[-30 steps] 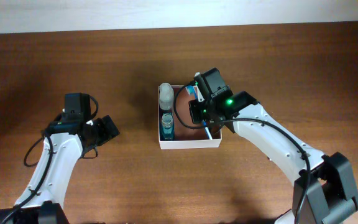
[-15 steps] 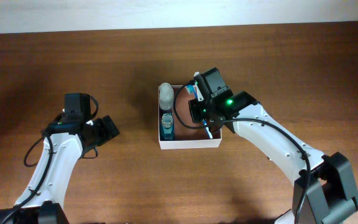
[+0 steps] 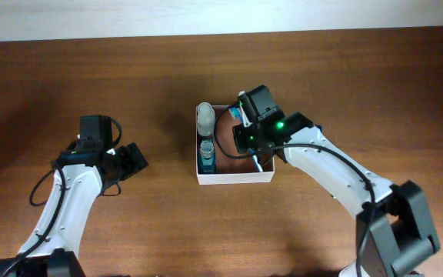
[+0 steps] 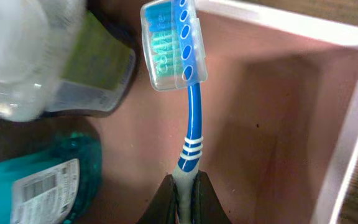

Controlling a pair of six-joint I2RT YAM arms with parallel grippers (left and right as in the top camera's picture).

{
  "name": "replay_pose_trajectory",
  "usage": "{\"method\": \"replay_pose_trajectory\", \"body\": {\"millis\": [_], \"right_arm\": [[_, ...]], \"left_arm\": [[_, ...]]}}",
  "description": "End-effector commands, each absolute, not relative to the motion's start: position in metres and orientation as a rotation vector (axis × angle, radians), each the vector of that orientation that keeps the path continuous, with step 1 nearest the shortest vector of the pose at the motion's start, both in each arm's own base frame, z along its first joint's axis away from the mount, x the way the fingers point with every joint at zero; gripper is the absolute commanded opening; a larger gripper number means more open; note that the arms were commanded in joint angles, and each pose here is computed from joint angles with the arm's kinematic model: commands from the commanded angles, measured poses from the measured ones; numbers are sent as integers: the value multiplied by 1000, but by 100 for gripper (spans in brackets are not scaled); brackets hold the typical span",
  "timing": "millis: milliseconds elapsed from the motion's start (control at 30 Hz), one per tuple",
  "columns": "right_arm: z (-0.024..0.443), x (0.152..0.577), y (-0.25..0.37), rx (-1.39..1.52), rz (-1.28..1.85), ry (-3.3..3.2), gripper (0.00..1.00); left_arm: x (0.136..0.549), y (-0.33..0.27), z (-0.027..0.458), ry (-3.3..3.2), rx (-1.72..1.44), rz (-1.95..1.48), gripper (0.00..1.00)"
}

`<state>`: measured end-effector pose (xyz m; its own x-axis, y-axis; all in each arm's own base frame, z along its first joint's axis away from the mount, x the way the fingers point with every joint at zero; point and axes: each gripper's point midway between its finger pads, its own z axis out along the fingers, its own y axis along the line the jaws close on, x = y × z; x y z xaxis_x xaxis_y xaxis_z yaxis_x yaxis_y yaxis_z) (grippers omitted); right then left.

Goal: Pack container
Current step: 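Lower the toothbrush into the box's right side and open the right gripper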

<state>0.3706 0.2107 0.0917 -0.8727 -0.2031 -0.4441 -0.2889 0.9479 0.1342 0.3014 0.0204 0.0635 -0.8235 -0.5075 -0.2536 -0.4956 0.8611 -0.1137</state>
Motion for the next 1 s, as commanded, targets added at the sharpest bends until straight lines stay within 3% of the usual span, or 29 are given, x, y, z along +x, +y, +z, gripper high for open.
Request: {"method": "replay_pose_trajectory", "body": {"millis": [0,967], "right_arm": [[79,370,209,-367,242,2689,4],[50,369,208,-374,214,2748,5]], "left_arm": [[301,23,62,2764,-764,-49,100],[301,23,62,2764,-764,-49,100]]}}
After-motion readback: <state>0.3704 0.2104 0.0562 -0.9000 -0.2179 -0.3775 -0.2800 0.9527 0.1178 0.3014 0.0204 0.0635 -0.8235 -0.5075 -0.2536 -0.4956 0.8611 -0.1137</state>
